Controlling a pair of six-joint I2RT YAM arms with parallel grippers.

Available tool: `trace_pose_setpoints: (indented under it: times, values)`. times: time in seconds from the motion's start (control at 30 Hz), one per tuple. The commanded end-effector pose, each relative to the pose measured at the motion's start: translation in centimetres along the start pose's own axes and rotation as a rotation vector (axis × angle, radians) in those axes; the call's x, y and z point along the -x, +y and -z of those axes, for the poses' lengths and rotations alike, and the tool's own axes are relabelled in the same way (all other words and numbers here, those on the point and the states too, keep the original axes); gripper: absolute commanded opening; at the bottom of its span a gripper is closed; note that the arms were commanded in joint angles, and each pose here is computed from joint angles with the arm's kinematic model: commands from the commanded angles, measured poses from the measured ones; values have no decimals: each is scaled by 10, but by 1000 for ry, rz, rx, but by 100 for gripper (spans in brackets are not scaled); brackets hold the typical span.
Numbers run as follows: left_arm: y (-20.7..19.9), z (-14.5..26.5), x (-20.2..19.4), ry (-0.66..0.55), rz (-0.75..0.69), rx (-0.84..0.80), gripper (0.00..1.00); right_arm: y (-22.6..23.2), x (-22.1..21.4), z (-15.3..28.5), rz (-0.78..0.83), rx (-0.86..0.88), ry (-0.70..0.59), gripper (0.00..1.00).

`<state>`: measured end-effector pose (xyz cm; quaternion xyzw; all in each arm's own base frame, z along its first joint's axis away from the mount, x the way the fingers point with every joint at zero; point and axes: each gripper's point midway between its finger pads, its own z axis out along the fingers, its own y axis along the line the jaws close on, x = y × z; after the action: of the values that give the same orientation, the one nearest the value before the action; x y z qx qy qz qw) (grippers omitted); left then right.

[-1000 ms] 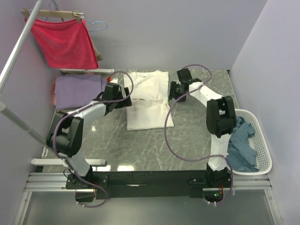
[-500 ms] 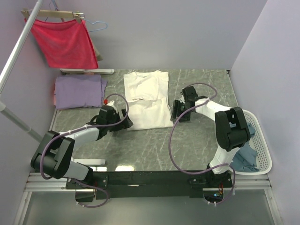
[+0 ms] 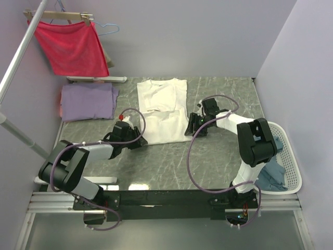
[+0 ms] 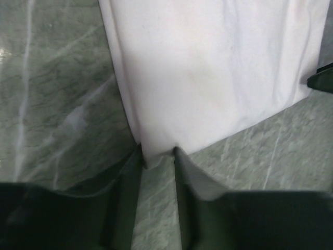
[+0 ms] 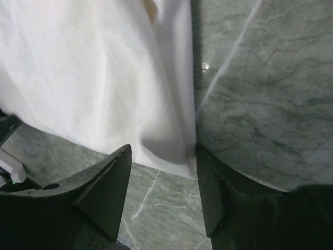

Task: Fold and stack the t-shirts
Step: Grab one side of the 2/3 rectangular tshirt with both arms, then fold the long partially folded tshirt into a neat square

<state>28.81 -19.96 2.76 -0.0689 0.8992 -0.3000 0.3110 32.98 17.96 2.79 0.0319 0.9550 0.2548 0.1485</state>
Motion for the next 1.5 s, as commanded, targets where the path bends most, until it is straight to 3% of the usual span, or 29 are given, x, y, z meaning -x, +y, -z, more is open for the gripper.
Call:
trace_pose_setpoints:
  times: [0.0, 0.1, 0.13, 0.23, 0.57, 0.97, 1.07, 1.3, 1.47]
  values:
    - [-2, -10, -15, 54, 8, -11, 20, 2, -10, -10, -14, 46, 33, 58]
    - [0, -19, -18, 70, 5, -4, 5, 0, -12, -16, -20, 51, 45, 43]
    - [-1, -20, -18, 76, 2, -6, 1, 0, -11, -17, -26, 51, 45, 26]
    - [2, -24, -19, 92, -12, 11, 1, 2, -11, -15, -25, 66, 34, 0]
    - [-1, 24, -31, 101, -32, 69, 1, 6, -38, 26, -1, 61, -23, 0]
    - [-48, 80, -113, 232, -11, 7, 1, 20, -144, 45, 26, 75, 82, 0]
    - [-62, 95, -105, 189, -10, -14, 1, 35, -134, 63, 34, 102, 18, 0]
    - [-86, 116, -35, -28, -66, 70, 1, 68, -79, 108, 99, 107, -174, 0]
    - [-98, 102, 0, -115, -158, 131, 1, 94, -26, 118, 127, 136, -255, 0]
